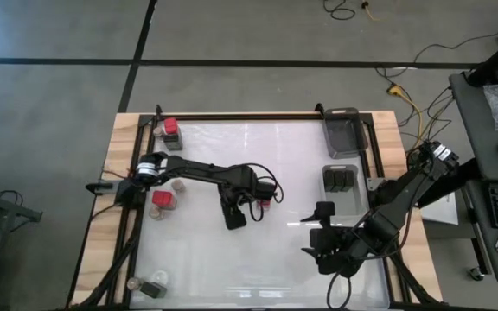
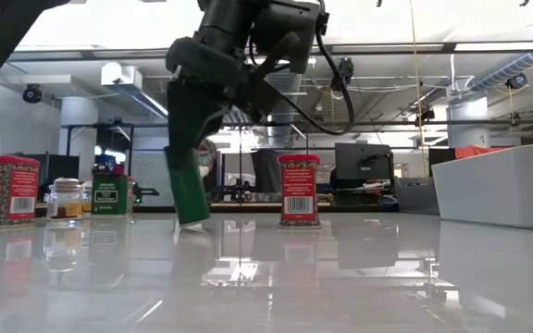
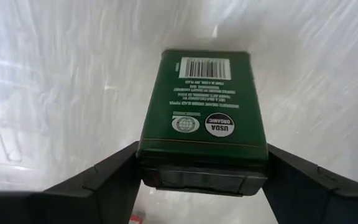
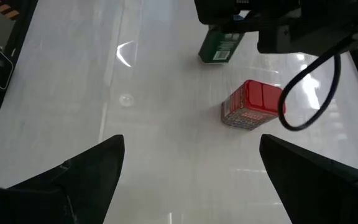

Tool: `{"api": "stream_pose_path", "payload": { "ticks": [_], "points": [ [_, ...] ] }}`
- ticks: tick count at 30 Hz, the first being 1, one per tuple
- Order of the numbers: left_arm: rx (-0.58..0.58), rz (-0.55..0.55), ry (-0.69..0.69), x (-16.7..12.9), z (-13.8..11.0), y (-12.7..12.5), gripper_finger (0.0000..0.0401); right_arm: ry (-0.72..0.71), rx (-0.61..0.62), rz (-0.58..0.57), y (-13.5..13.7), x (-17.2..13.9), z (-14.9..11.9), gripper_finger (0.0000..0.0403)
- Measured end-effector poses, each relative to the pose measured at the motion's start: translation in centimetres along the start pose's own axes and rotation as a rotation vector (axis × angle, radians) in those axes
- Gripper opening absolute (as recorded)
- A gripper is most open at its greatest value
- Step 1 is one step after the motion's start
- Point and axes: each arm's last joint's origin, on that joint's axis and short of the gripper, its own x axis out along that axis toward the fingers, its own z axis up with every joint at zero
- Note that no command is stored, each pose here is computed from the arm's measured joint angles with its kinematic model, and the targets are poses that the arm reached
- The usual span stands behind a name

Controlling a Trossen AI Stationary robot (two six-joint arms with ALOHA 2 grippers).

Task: Sort spices by type
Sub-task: Put the green seasoning can into the gray bin

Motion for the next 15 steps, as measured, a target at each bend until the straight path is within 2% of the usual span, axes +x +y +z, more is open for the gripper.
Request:
{"api": "stream_pose_path", "payload": {
  "ticks": [9,15],
  "points": [
    [0.036,-0.010,-0.032,0.0,0.3,-0.1,0.0300,0.002,-0.006,-0.009,-0.3,0.2,0.1,0.0366],
    [0.059,-0.027,-0.090,-2.2,-1.0,0.0,0.0311,-0.010,0.003,-0.019,-0.8,0.8,0.7,0.0366]
  ]
}}
